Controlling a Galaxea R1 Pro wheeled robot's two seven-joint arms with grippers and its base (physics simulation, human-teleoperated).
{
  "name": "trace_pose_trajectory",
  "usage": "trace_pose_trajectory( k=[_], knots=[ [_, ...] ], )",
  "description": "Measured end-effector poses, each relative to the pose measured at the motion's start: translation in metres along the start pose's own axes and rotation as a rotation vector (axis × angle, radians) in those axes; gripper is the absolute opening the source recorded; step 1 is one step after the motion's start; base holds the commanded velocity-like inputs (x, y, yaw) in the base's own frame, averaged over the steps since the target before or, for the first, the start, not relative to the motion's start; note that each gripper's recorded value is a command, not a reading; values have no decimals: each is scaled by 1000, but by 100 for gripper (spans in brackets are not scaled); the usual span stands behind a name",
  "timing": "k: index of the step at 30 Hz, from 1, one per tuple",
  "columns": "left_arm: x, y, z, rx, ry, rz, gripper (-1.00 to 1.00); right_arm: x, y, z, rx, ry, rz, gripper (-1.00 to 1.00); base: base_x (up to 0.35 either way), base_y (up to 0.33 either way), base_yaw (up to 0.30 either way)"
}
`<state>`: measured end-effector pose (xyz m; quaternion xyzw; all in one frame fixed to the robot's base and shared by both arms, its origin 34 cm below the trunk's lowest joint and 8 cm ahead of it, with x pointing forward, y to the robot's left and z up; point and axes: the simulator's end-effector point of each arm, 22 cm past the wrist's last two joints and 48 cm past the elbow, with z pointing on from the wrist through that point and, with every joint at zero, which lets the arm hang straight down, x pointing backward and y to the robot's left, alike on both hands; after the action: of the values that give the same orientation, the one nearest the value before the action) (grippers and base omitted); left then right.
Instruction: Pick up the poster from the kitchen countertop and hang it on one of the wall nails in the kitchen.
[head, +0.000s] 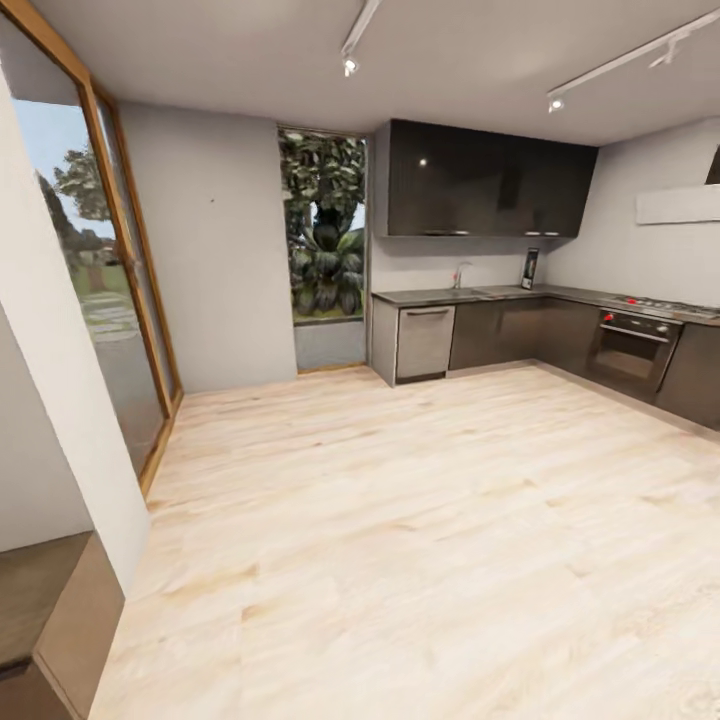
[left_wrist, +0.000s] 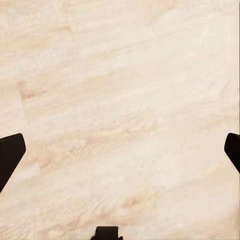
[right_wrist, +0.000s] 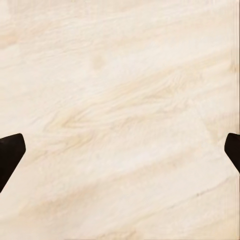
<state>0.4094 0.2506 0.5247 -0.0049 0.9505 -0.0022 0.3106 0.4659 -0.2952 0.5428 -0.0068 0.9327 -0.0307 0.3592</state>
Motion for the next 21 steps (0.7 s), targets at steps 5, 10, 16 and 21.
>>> trace_pose_trajectory(
  k=[5,10,16,21],
  knots=[
    [-2,0,0,0,-4,0,100,-2,0,0,0,-5,0,100,327,-145,-268],
    [-3,0,0,0,-8,0,100,-3,-1,0,2,-9,0,100,325,-155,-183],
    [-3,0,0,0,-8,0,100,-4,-4,-1,6,-10,-2,100,325,-158,-18],
    [-4,1,0,-1,-9,1,100,8,-10,-1,12,13,-6,100,325,-158,-1]
  ],
)
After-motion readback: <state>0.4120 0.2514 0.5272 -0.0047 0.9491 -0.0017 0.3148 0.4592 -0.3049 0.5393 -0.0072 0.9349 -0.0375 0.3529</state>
